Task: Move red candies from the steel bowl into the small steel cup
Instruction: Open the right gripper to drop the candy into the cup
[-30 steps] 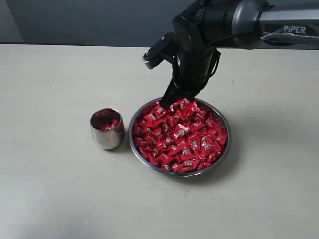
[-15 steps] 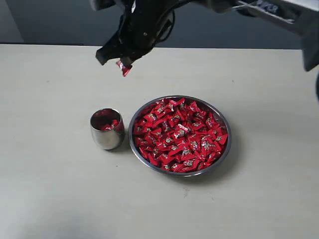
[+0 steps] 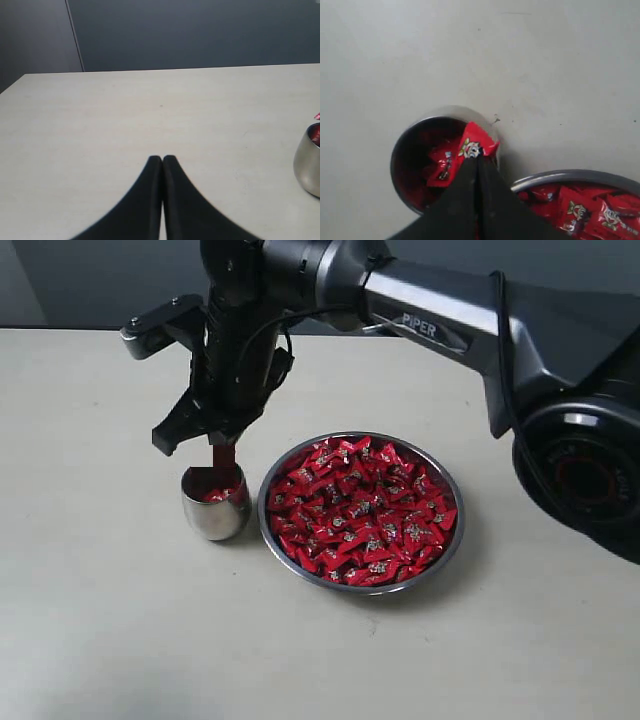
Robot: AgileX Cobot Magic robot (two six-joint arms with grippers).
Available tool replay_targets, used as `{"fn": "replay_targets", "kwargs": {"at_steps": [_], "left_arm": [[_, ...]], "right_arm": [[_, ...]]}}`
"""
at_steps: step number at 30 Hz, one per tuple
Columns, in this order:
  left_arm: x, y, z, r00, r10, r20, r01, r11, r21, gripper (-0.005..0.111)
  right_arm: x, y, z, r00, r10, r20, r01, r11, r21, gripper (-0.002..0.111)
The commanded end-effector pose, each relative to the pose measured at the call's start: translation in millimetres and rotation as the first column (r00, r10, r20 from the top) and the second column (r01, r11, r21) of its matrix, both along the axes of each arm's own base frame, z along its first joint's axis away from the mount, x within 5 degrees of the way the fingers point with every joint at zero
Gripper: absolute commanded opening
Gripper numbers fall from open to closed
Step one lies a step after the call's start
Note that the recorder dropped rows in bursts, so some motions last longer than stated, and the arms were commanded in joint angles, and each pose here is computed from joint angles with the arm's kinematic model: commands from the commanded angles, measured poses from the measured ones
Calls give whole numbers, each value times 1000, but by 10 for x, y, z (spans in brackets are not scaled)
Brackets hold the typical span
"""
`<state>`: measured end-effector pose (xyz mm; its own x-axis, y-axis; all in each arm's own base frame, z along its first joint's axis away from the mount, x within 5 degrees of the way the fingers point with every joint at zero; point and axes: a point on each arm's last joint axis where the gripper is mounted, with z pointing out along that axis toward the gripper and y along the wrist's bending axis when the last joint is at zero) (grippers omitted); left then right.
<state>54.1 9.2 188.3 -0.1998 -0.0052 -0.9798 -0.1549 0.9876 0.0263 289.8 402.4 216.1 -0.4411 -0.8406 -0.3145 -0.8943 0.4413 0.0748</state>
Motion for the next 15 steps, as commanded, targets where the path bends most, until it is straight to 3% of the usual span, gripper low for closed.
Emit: {"fn": "replay_targets", "kwargs": {"at_steps": [1,15], "left_arm": [[-1,-1,-9,1000,-1,3,1,1000,-1,0],[-1,-1,-9,1000,-1,3,1,1000,-1,0]], "right_arm": [[-80,56,32,1000,23,0,-23,1000,8,-1],[-105,108,-154,999,46,7,-45,998,-47,-1]]}}
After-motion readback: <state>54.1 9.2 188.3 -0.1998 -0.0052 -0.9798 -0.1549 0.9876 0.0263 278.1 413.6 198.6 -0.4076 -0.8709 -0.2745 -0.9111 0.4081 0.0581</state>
